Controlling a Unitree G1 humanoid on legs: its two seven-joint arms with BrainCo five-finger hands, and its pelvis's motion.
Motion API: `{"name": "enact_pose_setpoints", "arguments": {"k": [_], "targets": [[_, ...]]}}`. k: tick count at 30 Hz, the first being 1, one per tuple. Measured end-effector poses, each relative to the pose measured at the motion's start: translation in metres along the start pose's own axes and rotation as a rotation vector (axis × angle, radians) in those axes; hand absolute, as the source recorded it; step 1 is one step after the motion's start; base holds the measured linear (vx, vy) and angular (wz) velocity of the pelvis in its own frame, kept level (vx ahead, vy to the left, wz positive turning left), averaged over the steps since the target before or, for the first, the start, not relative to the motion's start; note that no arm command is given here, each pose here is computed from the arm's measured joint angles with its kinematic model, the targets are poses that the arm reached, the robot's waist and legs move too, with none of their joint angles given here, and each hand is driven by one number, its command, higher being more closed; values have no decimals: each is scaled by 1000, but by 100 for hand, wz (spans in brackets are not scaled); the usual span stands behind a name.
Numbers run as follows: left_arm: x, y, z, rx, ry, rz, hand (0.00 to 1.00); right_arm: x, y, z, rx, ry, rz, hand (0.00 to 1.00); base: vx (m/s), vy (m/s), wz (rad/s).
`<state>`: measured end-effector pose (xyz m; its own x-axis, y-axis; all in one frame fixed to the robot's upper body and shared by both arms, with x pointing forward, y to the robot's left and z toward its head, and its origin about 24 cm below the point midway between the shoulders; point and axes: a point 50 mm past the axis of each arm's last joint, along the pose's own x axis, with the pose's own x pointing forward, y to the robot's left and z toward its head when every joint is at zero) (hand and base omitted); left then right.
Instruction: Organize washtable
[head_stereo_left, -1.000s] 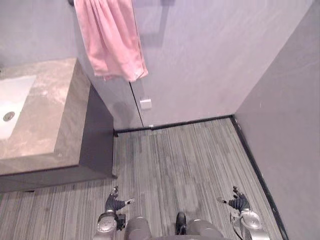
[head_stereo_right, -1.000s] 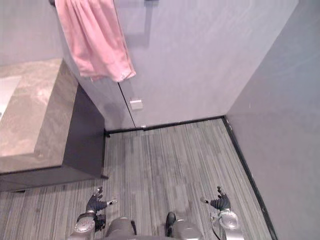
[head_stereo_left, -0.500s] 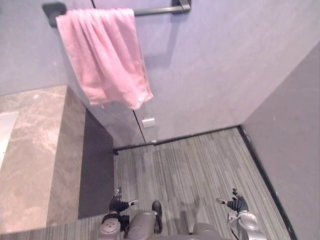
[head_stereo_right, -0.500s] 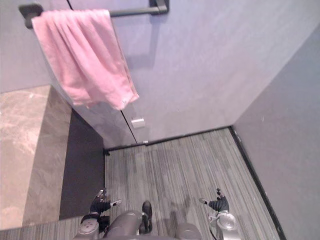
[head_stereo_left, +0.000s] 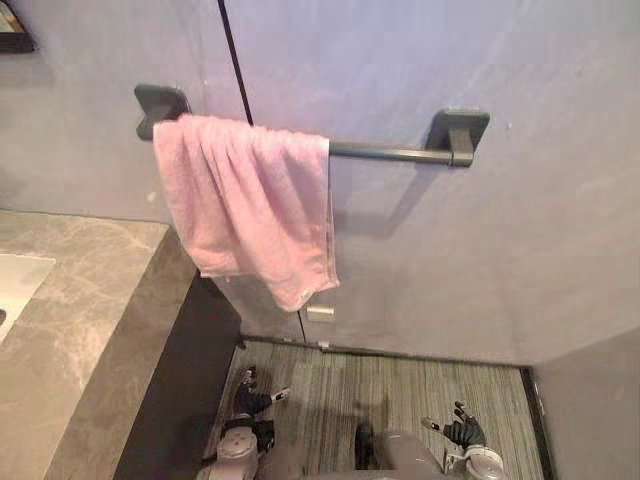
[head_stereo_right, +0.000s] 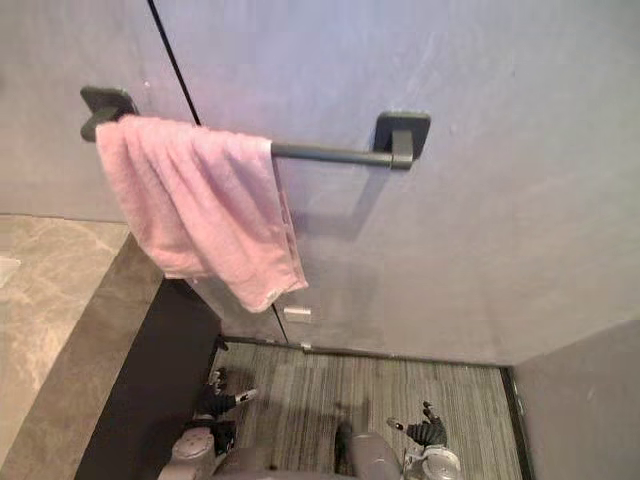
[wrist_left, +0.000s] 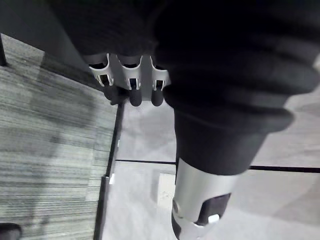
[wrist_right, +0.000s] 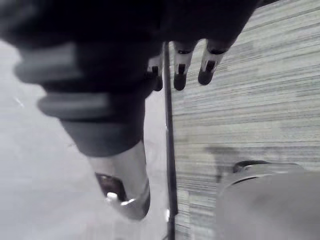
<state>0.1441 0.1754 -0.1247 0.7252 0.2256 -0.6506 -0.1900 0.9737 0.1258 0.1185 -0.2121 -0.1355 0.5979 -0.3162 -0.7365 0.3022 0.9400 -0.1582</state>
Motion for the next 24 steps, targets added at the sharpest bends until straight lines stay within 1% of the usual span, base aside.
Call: {"name": "enact_pose_setpoints", "arguments": {"k": [3,6,9,13,20,22,24], "targets": [[0,1,1,-8,-4,3,0,2,-1,6,31,-15,-9,0,222,57,-16],[0,-2,0,-15,0,-3,0,1,-7,1,26,0,-24,0,204,204,-18],[1,6,0,0,1,11,0,-3,6,-9,49,37,1,0,134,182,-11],[1,11,-1,15,8,19,0,-4,9,-10,50,43,6,0,72,127,-9],[-1,12,-12,39,54,14,0,-5,9,-21,33,92,6,0,24,18,-3],[0,13,-11,43,49,13,0,-4,5,-23,20,108,0,0,43,-14,2],[2,17,0,48,1,23,0,-3,0,-23,10,105,-9,0,12,-11,4]]}}
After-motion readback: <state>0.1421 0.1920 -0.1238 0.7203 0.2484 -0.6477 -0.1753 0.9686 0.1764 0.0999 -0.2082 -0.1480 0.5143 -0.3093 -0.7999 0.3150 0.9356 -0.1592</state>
